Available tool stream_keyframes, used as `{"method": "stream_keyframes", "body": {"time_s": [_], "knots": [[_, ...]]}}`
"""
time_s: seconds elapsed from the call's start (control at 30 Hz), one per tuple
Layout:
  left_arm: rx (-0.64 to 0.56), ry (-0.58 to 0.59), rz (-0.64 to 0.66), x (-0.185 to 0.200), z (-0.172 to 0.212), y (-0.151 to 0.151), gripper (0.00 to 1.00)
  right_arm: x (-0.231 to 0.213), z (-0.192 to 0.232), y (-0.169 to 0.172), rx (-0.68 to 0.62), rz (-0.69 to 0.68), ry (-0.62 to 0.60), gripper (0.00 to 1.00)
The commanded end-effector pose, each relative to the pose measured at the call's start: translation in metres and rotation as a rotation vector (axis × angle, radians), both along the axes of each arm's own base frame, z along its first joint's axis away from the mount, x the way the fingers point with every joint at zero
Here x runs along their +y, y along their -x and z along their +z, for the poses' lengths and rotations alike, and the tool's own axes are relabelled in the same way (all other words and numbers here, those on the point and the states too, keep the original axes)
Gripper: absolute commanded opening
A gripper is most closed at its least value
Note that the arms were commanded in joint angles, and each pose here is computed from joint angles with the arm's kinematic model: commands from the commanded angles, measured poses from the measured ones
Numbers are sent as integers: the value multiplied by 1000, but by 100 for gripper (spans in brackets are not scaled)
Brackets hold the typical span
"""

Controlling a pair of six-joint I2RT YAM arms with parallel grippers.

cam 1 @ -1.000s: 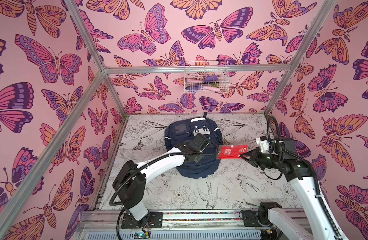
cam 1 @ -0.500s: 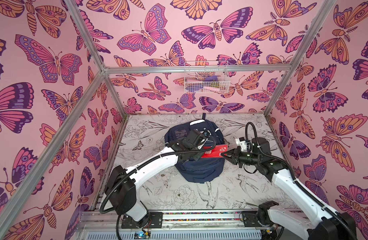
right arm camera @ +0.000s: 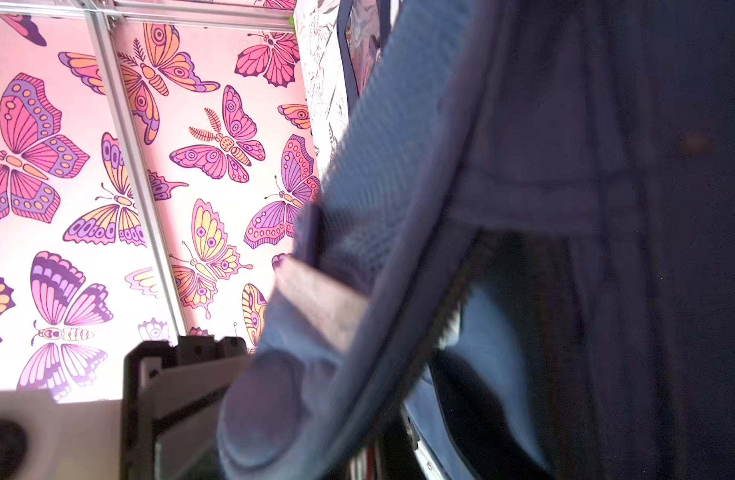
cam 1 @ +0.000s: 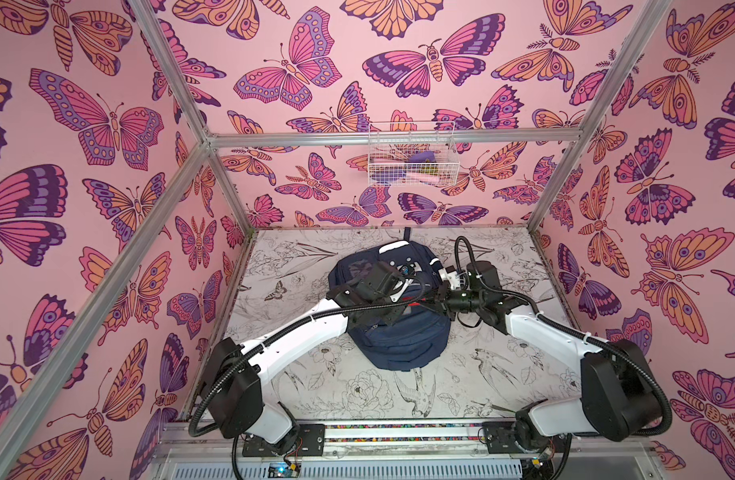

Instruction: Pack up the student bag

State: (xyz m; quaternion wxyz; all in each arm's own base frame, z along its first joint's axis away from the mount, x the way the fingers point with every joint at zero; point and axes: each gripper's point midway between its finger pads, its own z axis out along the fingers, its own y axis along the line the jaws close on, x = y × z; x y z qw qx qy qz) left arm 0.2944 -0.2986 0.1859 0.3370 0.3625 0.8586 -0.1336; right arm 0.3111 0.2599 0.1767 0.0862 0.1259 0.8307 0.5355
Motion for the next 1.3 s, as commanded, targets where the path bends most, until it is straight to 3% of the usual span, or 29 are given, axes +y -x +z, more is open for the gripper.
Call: {"method": "stream_keyframes", "body": {"time_s": [0.0, 0.17, 0.33, 0.5, 0.6, 0.67, 0.73, 0.83, 1.07, 1.2, 1.27], "knots": [[16, 109, -34, -9, 15, 13, 0, 6, 13, -17, -67, 17, 26, 0], [52, 149, -49, -12, 9, 21, 0, 10, -1, -25, -15, 31, 73, 2], [91, 145, -9, -8, -5, 21, 0, -6, -17, -29, -3, 20, 253, 43], [119, 178, 5, -9, -5, 21, 0, -38, -6, -22, -53, -30, 436, 56], [118, 195, 15, -9, -2, 18, 0, -52, -4, -13, -67, -54, 501, 51], [121, 204, 23, -9, -2, 16, 0, -53, -4, -9, -71, -60, 497, 40], [130, 219, 29, -8, 0, 14, 0, -47, -6, -4, -69, -42, 475, 18], [139, 237, 11, -11, 2, 15, 0, -35, -8, 2, -103, -10, 492, 8], [190, 285, -12, -11, 5, 20, 1, -14, -21, -13, -131, -10, 459, 7], [241, 350, 37, -5, 8, 20, 22, -13, -23, -26, -130, 6, 493, 11], [260, 387, 40, -3, 13, 23, 38, -18, -23, -29, -145, -4, 534, 22]]}}
